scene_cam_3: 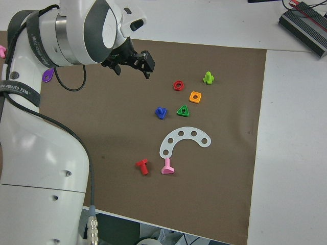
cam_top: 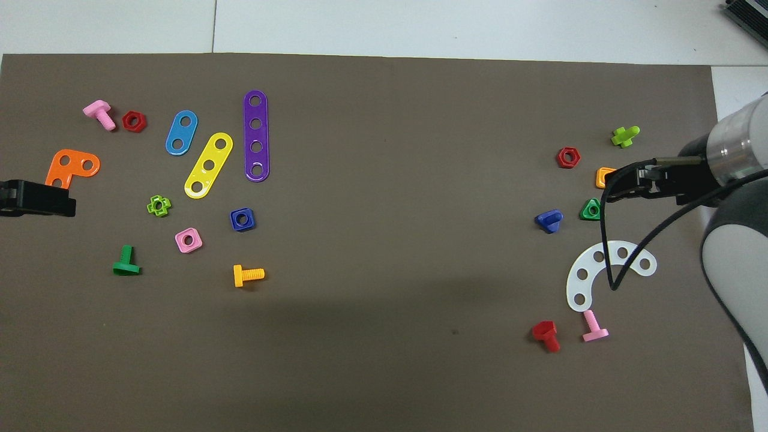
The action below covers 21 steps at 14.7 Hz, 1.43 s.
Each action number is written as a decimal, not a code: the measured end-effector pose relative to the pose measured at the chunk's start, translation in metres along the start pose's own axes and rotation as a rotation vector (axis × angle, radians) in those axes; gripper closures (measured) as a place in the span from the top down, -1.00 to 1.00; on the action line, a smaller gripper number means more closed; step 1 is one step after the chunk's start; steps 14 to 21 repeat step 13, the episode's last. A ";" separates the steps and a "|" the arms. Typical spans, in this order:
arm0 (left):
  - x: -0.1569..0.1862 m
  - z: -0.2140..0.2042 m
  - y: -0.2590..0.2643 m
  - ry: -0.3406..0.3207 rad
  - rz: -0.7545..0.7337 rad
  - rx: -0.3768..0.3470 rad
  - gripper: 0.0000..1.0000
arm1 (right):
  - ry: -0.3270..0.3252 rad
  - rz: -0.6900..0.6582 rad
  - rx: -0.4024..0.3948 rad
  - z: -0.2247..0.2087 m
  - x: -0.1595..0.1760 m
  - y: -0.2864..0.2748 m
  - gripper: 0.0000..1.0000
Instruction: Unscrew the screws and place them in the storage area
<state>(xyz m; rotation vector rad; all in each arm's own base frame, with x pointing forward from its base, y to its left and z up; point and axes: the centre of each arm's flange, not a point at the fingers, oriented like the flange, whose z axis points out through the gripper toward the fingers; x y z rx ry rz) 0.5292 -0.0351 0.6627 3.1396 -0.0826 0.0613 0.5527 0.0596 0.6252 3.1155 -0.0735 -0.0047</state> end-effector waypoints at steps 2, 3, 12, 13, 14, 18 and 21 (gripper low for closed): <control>-0.001 0.001 0.000 -0.009 0.000 0.000 1.00 | 0.001 -0.030 -0.001 -0.004 -0.004 0.001 1.00; -0.001 0.002 0.000 -0.016 0.000 0.000 1.00 | 0.000 -0.034 -0.001 -0.006 -0.005 0.001 1.00; -0.003 0.006 0.000 -0.037 0.001 0.000 1.00 | -0.003 -0.037 -0.002 -0.007 -0.007 0.001 1.00; -0.003 0.006 0.000 -0.037 0.001 0.000 1.00 | -0.004 -0.037 -0.002 -0.007 -0.007 0.001 1.00; -0.003 0.006 0.000 -0.037 0.001 0.000 1.00 | -0.004 -0.037 -0.002 -0.007 -0.007 0.001 1.00; -0.003 0.006 0.000 -0.037 0.001 0.000 1.00 | -0.004 -0.037 -0.002 -0.007 -0.007 0.001 1.00; -0.003 0.006 0.000 -0.037 0.001 0.000 1.00 | -0.004 -0.037 -0.002 -0.007 -0.007 0.001 1.00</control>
